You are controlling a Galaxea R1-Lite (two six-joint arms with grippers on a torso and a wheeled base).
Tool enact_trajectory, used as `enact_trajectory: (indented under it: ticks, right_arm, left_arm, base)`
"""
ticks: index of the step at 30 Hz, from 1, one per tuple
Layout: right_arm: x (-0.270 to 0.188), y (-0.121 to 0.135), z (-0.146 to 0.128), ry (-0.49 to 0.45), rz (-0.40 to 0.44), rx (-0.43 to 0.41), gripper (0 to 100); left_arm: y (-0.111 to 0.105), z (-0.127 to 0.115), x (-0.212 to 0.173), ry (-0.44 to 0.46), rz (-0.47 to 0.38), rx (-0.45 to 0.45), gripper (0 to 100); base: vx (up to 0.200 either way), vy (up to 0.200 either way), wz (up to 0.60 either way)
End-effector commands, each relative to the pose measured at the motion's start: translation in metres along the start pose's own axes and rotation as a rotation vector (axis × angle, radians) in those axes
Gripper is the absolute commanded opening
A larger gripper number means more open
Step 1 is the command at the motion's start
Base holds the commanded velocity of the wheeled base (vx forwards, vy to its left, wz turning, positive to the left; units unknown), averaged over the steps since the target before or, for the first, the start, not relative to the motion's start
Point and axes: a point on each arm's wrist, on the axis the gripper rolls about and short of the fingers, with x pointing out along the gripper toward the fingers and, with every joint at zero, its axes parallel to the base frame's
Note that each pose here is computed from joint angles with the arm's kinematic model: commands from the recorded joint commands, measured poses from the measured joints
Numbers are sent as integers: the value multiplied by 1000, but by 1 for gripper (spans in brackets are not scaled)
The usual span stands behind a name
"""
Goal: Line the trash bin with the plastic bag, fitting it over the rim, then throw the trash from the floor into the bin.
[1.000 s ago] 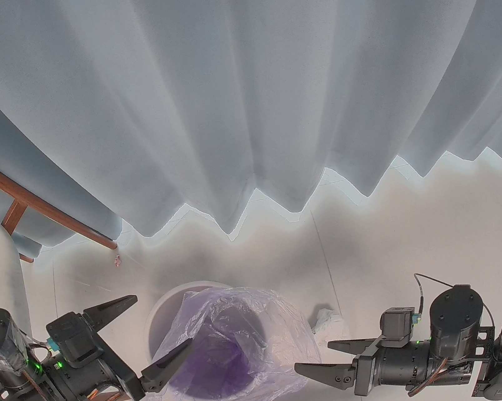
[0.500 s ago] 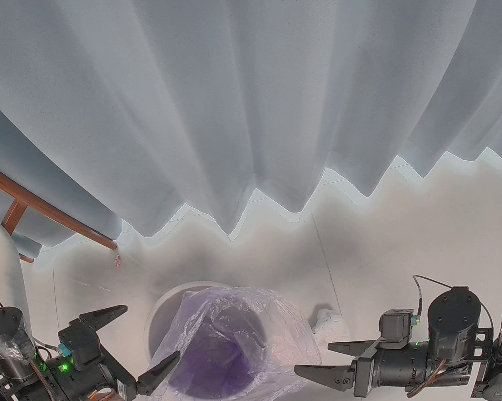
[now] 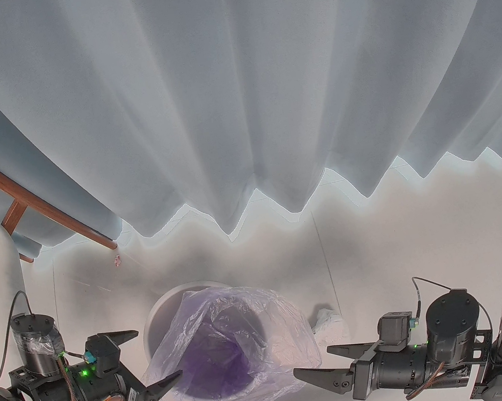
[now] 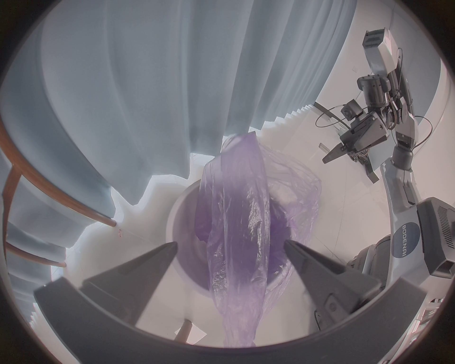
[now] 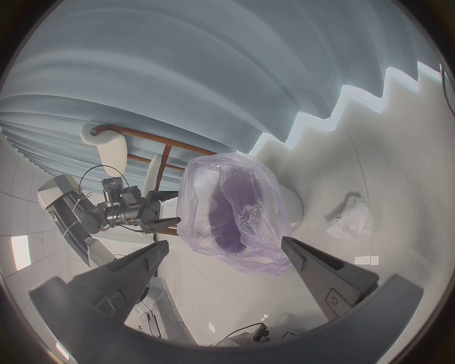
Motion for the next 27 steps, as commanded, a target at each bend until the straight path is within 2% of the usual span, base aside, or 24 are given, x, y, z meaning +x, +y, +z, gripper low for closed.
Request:
enact_trajectory:
  ticks: [1,8,10,11,12,20,24,27]
  right_arm:
    - [1,0,0,-7,7,-2,100]
    - [4,-2,-2,1,0,0,100]
    - [4,-2,-2,2,-1,0,100]
    - [4,-2,-2,2,-1,0,100]
    - [4,-2,-2,2,-1,0,100]
    - [4,-2,-1,-5,3,1,100]
    - [2,-1,3,-19,6,-4,100]
    - [5,-3,29,-148,-5,-59,100]
  left_arm:
    - [1,-6,11,42,-21,-15,0]
    - [24,-4,25,34,19,-78,0]
    - [28,-7,34,18,-42,-202,0]
    - [28,-7,34,18,-42,-202,0]
    - [33,-4,36,-2,-61,-290,0]
    - [47,14,43,-86,-121,-599,0]
    - [48,16,41,-93,-123,-657,0]
    - [49,17,34,-108,-109,-667,0]
  base:
    - [0,0,0]
    - [0,0,0]
    - [0,0,0]
    - [0,0,0]
    - [0,0,0]
    - [0,0,0]
    - [0,0,0]
    - [0,0,0]
